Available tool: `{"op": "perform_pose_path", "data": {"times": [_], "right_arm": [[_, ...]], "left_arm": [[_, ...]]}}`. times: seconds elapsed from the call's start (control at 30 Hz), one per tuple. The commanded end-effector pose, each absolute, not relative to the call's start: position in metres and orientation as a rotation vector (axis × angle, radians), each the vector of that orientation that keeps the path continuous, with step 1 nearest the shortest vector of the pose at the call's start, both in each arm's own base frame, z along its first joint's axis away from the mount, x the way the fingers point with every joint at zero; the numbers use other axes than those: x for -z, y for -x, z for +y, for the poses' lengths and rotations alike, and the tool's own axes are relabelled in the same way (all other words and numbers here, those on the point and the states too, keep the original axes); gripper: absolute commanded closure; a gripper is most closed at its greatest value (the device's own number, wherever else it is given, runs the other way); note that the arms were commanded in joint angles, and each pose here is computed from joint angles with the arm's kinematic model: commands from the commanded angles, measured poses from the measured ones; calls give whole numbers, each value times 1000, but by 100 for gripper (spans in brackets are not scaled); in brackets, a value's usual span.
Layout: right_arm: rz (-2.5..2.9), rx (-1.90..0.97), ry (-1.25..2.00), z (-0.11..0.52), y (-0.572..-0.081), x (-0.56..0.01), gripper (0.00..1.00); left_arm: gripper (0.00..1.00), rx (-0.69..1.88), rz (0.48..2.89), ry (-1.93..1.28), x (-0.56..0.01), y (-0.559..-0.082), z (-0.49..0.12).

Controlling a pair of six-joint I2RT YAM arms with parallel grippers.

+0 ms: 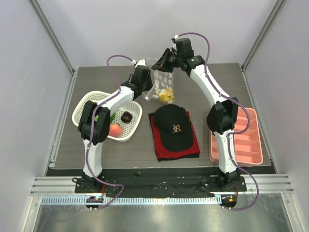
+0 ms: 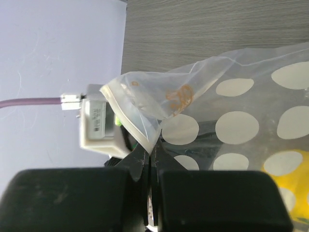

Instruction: Open the zip-top bag and remove the fake food

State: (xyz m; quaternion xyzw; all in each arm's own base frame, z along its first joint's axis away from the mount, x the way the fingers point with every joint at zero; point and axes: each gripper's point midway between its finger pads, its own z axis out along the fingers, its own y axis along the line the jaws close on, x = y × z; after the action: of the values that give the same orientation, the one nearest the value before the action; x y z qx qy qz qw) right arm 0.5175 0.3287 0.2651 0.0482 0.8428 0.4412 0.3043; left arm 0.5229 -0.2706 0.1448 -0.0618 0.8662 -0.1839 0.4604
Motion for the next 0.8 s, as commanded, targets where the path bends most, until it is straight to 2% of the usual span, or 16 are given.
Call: {"op": "perform_pose_path", "data": {"times": [0.0, 0.17, 0.27, 0.33, 0.43, 0.47, 0.57, 0.67, 0.77], "right_arm": [[2131, -1313, -3, 338, -491, -324, 98], [2136, -1337, 10, 340, -486, -325, 99], [2121, -1329, 1, 343, -495, -320, 99], [2092, -1317, 11, 343, -503, -325, 98], [2074, -1315, 5, 346, -515, -321, 99], [2072, -1324, 1, 348, -517, -319, 98], [2064, -1351, -17, 352, -520, -316, 99], [2067, -1345, -21, 352, -521, -313, 99], [2071, -1345, -9, 352, -522, -308, 98]], "left_arm": [[100, 452, 2017, 54, -180, -536, -264], [100, 482, 2035, -7, -182, -537, -272], [100, 711, 2064, -137, -188, -517, -306], [93, 820, 2109, -185, -185, -502, -319], [82, 842, 2231, -195, -162, -485, -318], [72, 847, 2252, -202, -155, -481, -319], [54, 872, 2279, -212, -141, -474, -321], [44, 923, 2272, -241, -139, -470, -327], [41, 968, 2270, -255, -138, -469, -333]]}}
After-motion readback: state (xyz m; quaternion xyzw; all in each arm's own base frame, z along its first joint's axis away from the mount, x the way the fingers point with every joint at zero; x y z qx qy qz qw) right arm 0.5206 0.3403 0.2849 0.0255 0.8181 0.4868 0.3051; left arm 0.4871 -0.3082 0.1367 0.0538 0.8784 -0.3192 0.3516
